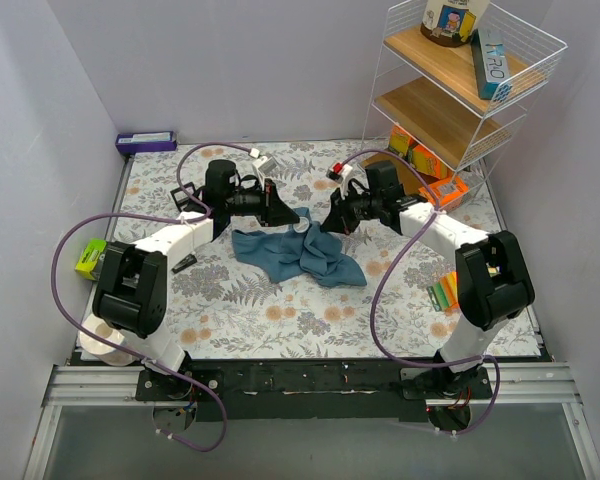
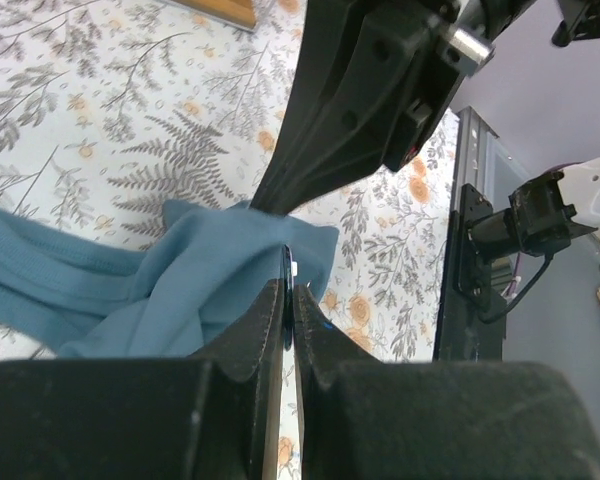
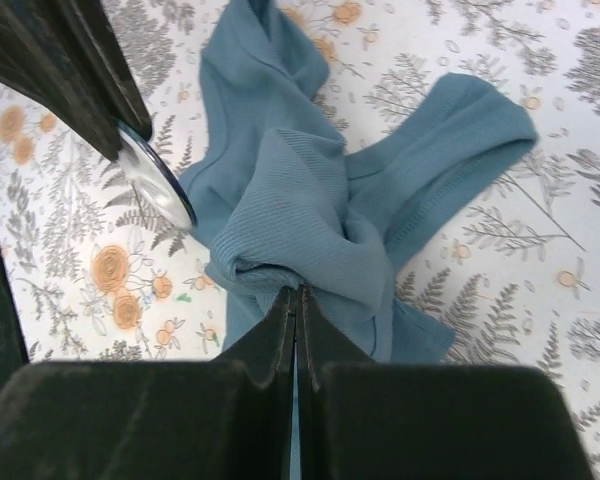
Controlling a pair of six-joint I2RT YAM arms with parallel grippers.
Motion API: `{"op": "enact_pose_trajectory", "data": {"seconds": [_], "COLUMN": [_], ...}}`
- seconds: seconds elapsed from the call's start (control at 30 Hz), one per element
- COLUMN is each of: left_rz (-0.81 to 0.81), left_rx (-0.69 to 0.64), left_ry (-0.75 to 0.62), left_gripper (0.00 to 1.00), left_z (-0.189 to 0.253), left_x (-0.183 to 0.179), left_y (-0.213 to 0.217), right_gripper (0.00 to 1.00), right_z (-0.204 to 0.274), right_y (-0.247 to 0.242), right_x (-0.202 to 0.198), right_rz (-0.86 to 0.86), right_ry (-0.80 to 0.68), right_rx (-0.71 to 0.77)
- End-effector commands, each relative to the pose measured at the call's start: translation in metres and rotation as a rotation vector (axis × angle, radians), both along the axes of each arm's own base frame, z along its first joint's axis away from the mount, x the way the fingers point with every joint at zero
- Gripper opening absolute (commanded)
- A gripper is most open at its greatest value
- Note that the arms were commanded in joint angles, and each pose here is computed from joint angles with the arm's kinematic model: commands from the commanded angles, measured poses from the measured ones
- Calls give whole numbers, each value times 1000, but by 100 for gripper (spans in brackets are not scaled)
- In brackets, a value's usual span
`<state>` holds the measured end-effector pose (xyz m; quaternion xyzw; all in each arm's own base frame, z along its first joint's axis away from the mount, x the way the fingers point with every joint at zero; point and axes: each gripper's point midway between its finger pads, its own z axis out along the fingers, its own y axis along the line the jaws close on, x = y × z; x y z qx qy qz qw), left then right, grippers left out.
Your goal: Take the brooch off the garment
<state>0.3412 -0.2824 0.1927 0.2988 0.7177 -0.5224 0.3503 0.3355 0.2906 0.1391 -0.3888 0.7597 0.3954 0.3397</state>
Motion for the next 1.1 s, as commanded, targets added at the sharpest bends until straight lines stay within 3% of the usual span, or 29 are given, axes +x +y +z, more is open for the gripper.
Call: {"op": "enact_pose_trajectory", "data": {"seconds": [0.0, 0.07, 0.1, 0.13, 0.2, 0.33, 0.37, 0.43, 0.7, 0.83, 1.0, 1.07], "left_rz": [45, 51, 42, 31, -21, -114, -119, -149, -167, -166, -162, -158], "left_rx": [37, 39, 19, -6, -74, -175, -195, -227, -254, -258, -251, -250], "left_ry": [-46, -47, -65, -38, -91, -39, 31, -2, 27, 28, 35, 43], "left_gripper": [0, 0, 0, 0, 0, 0, 0, 0, 0, 0, 0, 0], "left_z": [13, 16, 22, 24, 43, 55, 55, 62, 67, 68, 65, 62], "left_x": [2, 1, 0, -6, -15, -35, -40, -43, -39, -37, -35, -35], "left_y": [18, 24, 25, 25, 22, 17, 17, 16, 13, 12, 12, 12], "right_gripper": [1, 4, 12, 27, 36, 56, 58, 65, 62, 48, 42, 33], "right_z": [26, 34, 38, 44, 59, 80, 80, 84, 96, 97, 101, 102], "right_y": [-22, -26, -28, -23, -12, 17, 21, 28, 43, 43, 44, 45], "right_x": [37, 36, 34, 26, 14, -14, -18, -26, -30, -30, -29, -30], "right_rz": [-110, -93, -78, -28, 51, 206, 217, 252, 306, 301, 299, 307], "right_ry": [-69, -47, -36, -26, -16, 45, 75, 112, 141, 155, 161, 168], "right_rx": [-7, 22, 38, 73, 137, 258, 276, 311, 363, 370, 383, 388]}}
